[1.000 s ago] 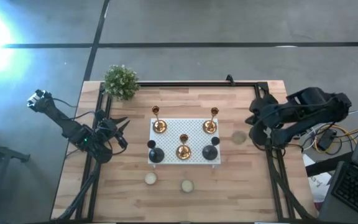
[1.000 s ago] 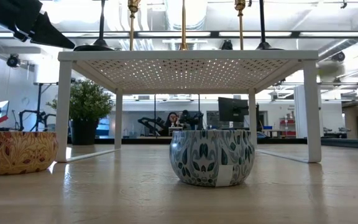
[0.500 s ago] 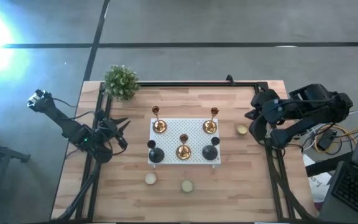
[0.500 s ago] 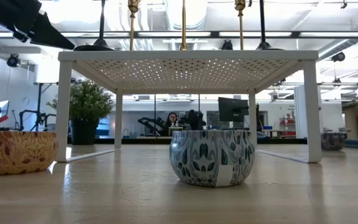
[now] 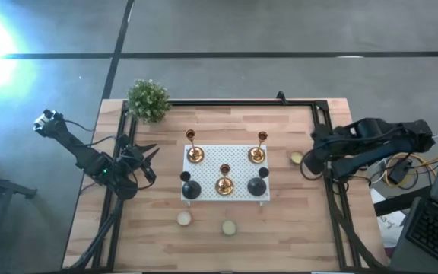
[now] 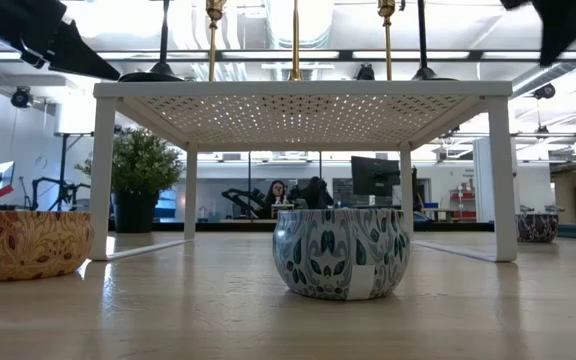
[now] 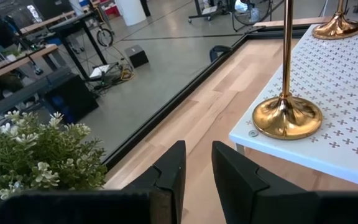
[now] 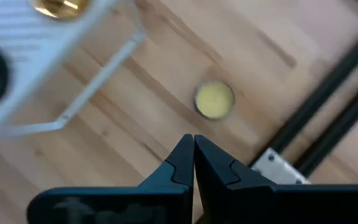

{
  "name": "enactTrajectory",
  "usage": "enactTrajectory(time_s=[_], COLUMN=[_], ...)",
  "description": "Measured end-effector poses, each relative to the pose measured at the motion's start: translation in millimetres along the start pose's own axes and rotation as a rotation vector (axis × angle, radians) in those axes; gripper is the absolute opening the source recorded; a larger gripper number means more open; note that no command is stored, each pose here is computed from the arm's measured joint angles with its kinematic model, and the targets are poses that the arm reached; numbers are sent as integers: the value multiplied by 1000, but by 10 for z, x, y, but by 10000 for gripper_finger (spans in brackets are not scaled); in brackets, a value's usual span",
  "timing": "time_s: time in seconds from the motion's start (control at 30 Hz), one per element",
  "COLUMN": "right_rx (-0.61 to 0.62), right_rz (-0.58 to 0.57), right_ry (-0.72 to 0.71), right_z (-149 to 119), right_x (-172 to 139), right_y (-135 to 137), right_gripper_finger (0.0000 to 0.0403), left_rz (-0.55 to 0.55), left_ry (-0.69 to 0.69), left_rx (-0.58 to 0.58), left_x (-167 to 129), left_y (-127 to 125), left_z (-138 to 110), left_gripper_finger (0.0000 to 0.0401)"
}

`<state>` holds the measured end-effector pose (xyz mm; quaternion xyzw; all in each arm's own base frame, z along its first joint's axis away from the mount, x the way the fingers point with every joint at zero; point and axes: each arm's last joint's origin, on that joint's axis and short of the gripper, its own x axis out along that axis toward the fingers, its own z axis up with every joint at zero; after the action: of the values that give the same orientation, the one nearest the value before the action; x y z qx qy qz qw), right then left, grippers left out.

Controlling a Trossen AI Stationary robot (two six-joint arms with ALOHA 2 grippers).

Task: Pick & Place candle stick holders
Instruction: Put the right scented candle on the shelf

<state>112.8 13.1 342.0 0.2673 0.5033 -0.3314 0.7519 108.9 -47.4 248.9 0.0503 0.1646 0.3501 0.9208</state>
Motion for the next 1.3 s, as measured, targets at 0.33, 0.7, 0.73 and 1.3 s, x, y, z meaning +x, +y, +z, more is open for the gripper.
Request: enactTrajectory(time_s=[0.33, 0.7, 0.73, 1.3], right_rx=[81, -30, -24, -98], right_rz=[-37, -127, -108, -304], right_ry=[99, 8, -6, 205], right_z=[-151, -55, -38, 234], right_x=[368, 538, 530, 1089], right_y=[-65, -77, -57, -56], right_gripper_finger=[70, 195, 199, 319], left_rz=[18, 23, 24, 24], left_ry=[-18, -23, -23, -23], left_rx=[1, 22, 22, 21], left_x=[0, 0, 0, 0], left_y=[5, 7, 7, 6], left_z=[5, 6, 6, 6], left_gripper_finger=[83, 83, 83, 83])
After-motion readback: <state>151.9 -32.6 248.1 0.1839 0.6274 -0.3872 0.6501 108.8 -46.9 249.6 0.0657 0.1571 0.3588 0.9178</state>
